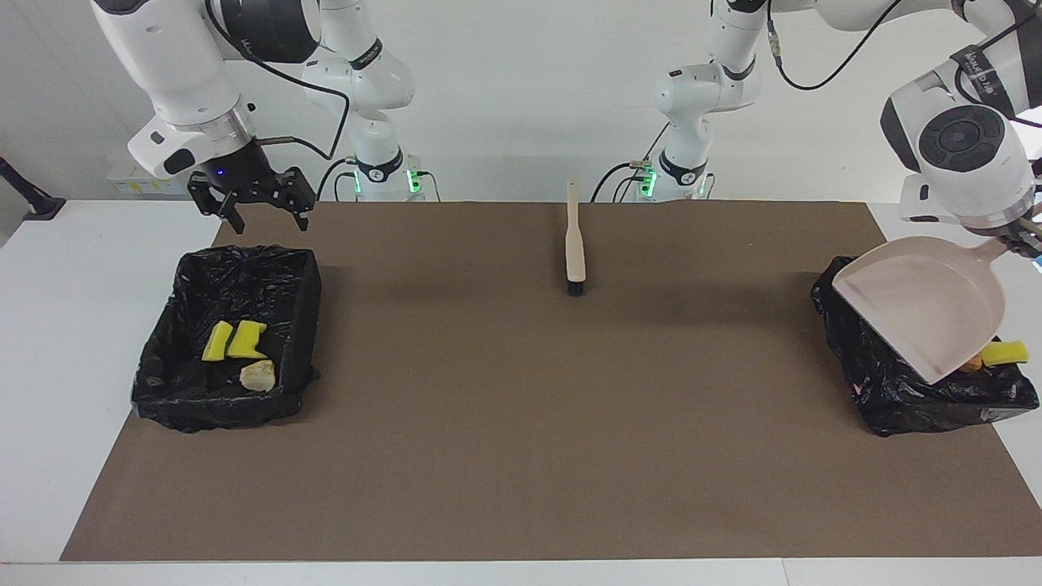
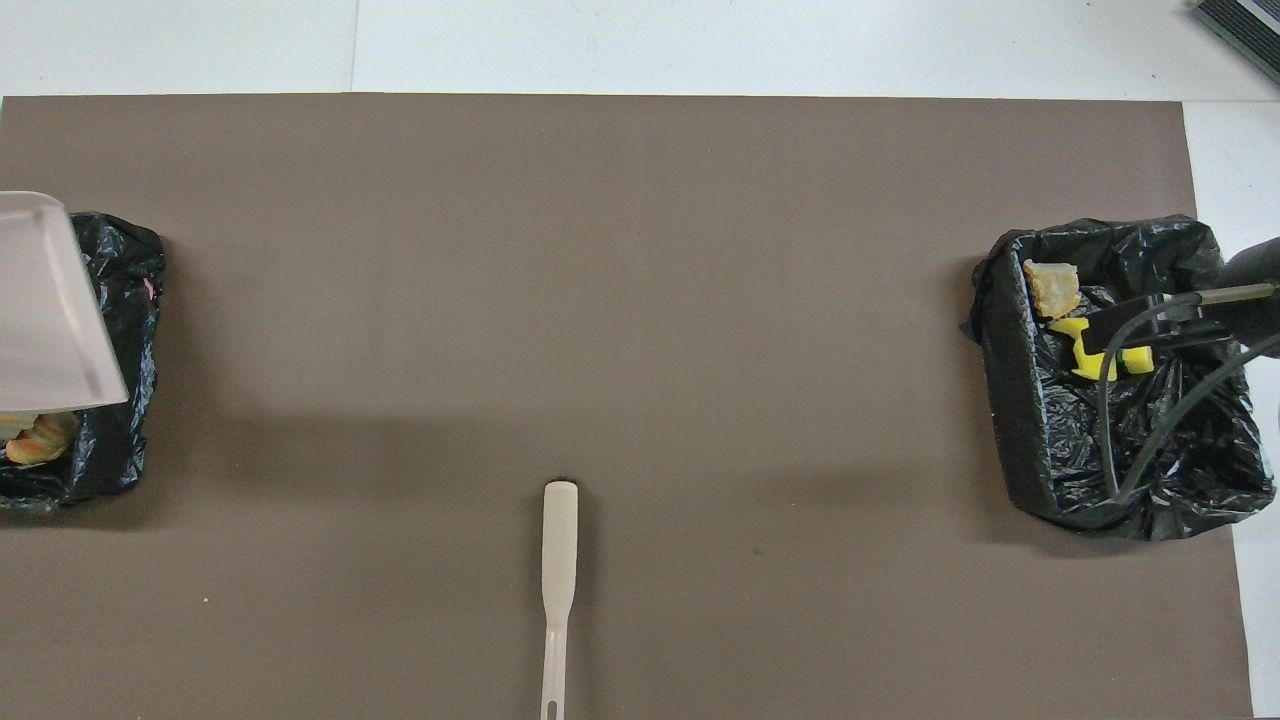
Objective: Sweep and dump trash in bin
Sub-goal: 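Bring the empty dustpan back to the table center with the left gripper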
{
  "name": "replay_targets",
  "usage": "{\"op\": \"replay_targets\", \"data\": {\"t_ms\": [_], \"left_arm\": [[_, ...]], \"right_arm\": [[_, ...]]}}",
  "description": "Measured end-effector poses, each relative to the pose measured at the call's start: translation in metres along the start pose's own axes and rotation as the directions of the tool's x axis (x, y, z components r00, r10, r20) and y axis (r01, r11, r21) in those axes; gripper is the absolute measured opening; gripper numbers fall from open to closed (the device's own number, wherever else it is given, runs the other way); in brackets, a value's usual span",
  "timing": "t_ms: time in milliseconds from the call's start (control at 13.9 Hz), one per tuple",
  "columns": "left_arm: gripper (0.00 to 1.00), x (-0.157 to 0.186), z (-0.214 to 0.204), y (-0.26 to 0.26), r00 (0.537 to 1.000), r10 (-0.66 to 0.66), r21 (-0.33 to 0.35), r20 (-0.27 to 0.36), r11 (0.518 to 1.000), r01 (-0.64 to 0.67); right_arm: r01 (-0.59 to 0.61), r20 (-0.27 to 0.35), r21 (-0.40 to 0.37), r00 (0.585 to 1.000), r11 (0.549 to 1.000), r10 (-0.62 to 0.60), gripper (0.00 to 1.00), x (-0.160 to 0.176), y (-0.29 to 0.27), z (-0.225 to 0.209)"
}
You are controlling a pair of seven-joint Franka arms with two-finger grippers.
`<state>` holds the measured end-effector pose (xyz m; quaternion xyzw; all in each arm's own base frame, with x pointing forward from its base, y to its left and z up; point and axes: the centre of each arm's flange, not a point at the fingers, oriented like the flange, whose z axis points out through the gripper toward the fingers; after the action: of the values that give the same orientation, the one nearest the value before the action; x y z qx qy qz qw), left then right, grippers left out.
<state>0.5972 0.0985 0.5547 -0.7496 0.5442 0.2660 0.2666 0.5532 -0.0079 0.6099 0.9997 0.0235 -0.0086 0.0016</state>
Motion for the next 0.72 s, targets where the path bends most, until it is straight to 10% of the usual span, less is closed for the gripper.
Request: {"op": "replay_targets", "data": {"t_ms": [287,718], "left_arm": [[0.32,0.040,-0.018,0.017,0.970,-0.114,-0.124,-0.214,0.988,0.089],[0.32,0.135,-0.099,0.064,0.875,-0.367,-0.279,-0.316,0.918,0.284]], "right_arm": [[0.000,0.000,0.000,1.000,1.000,0.000,1.00,0.000,0.000,0.000],[-0.008,0.003,0.000,1.000,1.000,0.008,1.00,-0.001,0.005,0.000]]}}
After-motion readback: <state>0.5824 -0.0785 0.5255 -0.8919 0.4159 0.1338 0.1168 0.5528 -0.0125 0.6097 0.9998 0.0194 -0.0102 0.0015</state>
